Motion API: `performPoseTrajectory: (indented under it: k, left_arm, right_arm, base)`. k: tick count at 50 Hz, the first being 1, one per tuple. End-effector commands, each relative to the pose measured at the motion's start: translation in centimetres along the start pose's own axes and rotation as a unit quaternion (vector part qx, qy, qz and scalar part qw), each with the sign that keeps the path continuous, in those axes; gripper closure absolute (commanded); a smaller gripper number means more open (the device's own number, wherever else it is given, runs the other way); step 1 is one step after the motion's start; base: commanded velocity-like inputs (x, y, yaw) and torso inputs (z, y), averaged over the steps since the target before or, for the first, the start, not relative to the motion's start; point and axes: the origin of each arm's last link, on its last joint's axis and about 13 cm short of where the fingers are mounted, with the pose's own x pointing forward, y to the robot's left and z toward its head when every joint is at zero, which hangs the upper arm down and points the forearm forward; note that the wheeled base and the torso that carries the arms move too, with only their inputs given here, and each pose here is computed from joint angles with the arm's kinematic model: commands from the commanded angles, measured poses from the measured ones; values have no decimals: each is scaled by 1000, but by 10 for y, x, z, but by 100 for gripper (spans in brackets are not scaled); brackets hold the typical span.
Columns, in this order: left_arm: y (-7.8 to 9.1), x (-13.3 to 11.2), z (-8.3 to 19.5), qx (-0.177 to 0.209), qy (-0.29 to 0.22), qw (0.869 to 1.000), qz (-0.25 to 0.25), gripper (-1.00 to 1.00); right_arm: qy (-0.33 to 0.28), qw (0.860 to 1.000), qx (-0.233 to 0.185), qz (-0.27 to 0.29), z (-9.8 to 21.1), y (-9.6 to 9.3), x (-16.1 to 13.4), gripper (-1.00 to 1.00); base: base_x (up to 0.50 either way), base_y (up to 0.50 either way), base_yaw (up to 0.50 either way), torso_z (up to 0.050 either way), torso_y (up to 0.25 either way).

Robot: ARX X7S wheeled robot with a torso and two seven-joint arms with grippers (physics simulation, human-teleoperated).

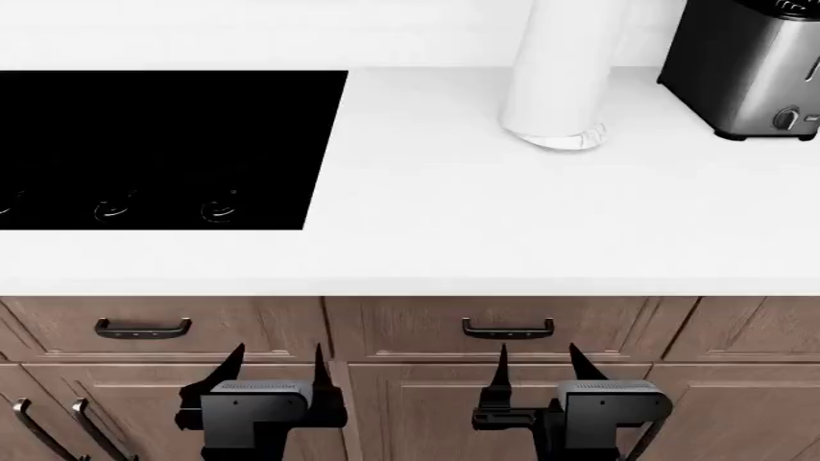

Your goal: Move the drinks to the dining counter.

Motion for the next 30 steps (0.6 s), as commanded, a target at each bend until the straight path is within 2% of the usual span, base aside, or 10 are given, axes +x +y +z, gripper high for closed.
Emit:
performPoseTrajectory:
  k: [1,4,7,10,23,27,29,30]
  left_arm:
    - [-1,2,-1,3,2,1000,1,-100]
    - [0,3,-1,-2,7,1000,8,-100]
    - [-1,4,-2,8,7,1000,8,-100]
    - [0,4,-2,2,10,1000,12,-100]
    - [-1,4,-2,15,9,1000,10,-100]
    - [-1,3,-1,10,7,1000,8,-100]
    - [3,1,4,2,-14,1000,18,-100]
    - [4,-1,9,25,-21,999,28,-100]
  right_arm:
    - [-1,1000,3,-4,0,0,2,-100]
    - [-1,1000,3,-2,0,-1,2,-100]
    - [-5,1000,5,-3,1,-1,3,-100]
    - [1,1000,-7,-2,0,-1,3,-100]
    - [-1,1000,-1,-4,1,-1,4,-100]
    - [-11,1000,1,-13,2,-1,3,-100]
    - [-43,999,30,-12,11,-2,0,-100]
    - [-49,998,26,-5,16,-3,-1,-100]
  base:
    - [0,0,0,0,0]
    - [0,0,0,0,0]
    - [0,0,0,0,0]
    - [-49,0,0,0,0]
    - [-500,222,0,0,0]
    - [-485,-271,0,0,0]
    - [-434,-447,0,0,0]
    - [-430,-453,0,0,0]
